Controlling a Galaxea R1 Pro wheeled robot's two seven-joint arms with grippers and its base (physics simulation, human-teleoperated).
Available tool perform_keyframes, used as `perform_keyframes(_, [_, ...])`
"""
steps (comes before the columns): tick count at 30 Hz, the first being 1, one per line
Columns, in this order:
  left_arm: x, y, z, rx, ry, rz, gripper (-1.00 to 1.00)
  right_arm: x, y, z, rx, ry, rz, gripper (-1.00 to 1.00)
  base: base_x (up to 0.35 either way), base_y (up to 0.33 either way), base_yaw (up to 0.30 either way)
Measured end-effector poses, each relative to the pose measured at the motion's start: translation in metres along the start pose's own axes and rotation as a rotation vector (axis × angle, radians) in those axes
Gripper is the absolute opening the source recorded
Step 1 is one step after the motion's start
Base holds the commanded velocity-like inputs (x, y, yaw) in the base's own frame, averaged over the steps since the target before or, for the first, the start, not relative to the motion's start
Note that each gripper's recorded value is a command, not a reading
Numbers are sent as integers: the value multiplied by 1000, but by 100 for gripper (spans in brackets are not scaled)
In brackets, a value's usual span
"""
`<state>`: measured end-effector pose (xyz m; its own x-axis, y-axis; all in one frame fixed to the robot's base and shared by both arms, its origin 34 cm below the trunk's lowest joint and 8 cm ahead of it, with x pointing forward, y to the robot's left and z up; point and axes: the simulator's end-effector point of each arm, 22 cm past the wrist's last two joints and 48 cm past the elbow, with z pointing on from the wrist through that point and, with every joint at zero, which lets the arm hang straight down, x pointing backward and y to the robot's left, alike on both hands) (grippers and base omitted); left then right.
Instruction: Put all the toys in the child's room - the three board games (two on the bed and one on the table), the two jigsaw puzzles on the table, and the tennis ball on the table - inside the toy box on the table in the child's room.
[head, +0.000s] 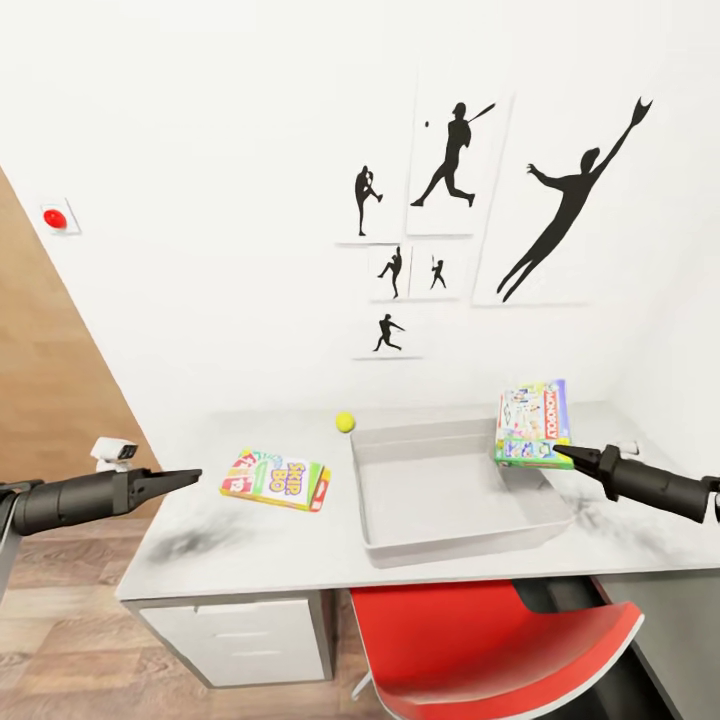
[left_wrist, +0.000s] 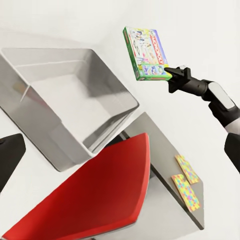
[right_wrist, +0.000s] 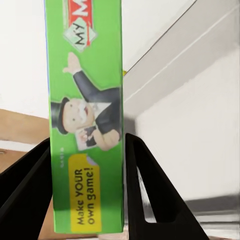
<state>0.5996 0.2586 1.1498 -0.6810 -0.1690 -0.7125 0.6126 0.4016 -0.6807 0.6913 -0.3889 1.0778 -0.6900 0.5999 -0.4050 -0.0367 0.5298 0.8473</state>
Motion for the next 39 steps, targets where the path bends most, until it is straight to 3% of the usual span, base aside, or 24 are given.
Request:
perform_keyframes(10, [0,0,1,2,1,0,100,3,-4,2,17,9,3,-100,3,-3,0])
perform_keyframes(25, [0,0,1,2,1,-1,100,33,-2,22,31,104,-23,-100,0,0,0])
perform_keyframes(34, [1,0,1,2,2,-1,100,43,22,57,31,211,-98,-100,0,0,0])
perform_keyframes(39, [1,1,1,0,2,-2,100,40,0,68,90,236,-50,-100,0,0,0])
